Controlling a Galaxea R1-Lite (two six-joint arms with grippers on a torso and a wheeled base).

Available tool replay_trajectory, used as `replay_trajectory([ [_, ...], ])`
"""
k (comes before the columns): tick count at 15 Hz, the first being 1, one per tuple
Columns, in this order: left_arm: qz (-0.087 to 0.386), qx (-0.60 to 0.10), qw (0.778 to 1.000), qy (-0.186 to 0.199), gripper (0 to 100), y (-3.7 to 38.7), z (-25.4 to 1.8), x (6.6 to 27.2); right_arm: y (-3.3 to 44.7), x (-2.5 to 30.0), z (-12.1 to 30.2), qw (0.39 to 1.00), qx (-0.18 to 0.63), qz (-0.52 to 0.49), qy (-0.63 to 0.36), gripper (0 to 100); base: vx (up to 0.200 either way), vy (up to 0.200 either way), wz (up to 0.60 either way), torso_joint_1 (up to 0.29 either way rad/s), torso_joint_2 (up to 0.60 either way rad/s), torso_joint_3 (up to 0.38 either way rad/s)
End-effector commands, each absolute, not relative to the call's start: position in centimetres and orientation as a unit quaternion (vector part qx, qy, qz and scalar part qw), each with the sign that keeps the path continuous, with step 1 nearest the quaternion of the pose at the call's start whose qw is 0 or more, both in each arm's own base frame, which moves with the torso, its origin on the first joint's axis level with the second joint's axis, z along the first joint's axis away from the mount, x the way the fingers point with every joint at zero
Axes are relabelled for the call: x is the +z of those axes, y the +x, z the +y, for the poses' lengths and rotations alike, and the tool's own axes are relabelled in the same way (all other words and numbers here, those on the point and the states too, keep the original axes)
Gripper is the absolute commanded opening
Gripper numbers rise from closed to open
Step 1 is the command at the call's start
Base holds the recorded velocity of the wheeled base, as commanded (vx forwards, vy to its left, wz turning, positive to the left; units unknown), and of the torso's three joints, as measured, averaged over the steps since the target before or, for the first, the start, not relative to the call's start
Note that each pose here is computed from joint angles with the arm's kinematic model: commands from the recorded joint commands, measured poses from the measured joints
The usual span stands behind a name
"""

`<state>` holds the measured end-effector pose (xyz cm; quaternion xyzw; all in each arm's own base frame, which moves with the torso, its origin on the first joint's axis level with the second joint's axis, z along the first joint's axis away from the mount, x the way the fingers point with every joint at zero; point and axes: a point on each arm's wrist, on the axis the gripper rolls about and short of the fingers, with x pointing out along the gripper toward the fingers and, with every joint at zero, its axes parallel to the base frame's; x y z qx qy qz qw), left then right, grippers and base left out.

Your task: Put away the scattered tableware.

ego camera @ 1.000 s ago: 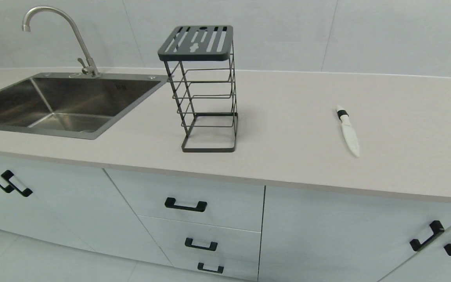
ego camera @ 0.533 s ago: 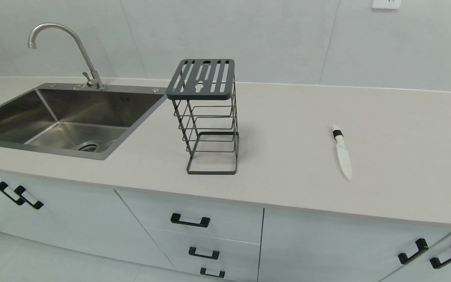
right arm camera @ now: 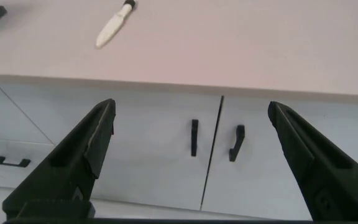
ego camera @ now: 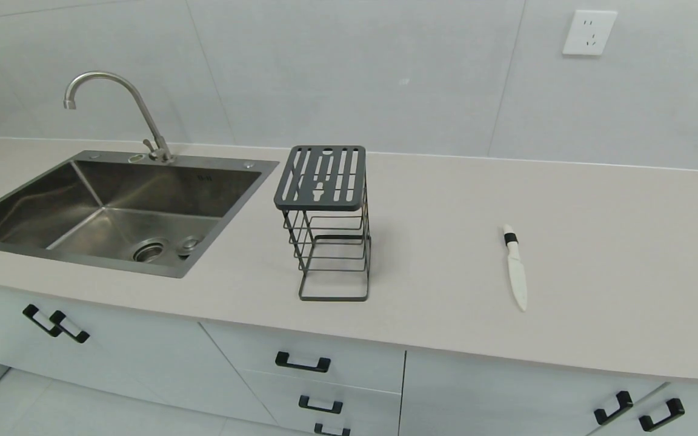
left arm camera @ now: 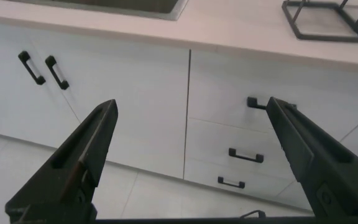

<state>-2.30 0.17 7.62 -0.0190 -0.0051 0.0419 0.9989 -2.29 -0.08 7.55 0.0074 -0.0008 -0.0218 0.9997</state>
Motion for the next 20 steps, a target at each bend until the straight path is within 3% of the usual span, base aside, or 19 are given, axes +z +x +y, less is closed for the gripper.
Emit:
replay_trajectory([
  [1, -0.005, 0.043, 0.999, -0.019, 100, -2.29, 0.17, 7.63, -2.28, 7.56, -0.07, 1.000, -0.018, -0.001, 0.008, 100, 0.000, 0.000, 0.00, 0.295, -0.58, -0.276],
  [6, -0.005, 0.045, 0.999, -0.027, 100, -2.29, 0.18, 7.63, -2.28, 7.56, -0.07, 1.000, -0.018, -0.001, 0.009, 100, 0.000, 0.000, -0.36, 0.272, -0.55, -0.252],
  [12, -0.005, 0.045, 0.999, -0.027, 100, -2.29, 0.18, 7.63, -2.28, 7.56, -0.07, 1.000, -0.018, -0.001, 0.009, 100, 0.000, 0.000, 0.00, 0.007, -0.02, -0.008],
  [16, -0.005, 0.045, 0.999, -0.027, 100, -2.29, 0.18, 7.63, -2.28, 7.56, -0.07, 1.000, -0.018, -0.001, 0.009, 100, 0.200, 0.000, 0.00, 0.002, 0.00, 0.001],
  [20, -0.005, 0.044, 0.999, -0.027, 100, -2.29, 0.18, 7.63, -2.28, 7.56, -0.07, 1.000, -0.018, -0.001, 0.009, 100, 0.000, 0.000, 0.00, 0.000, 0.00, 0.000],
])
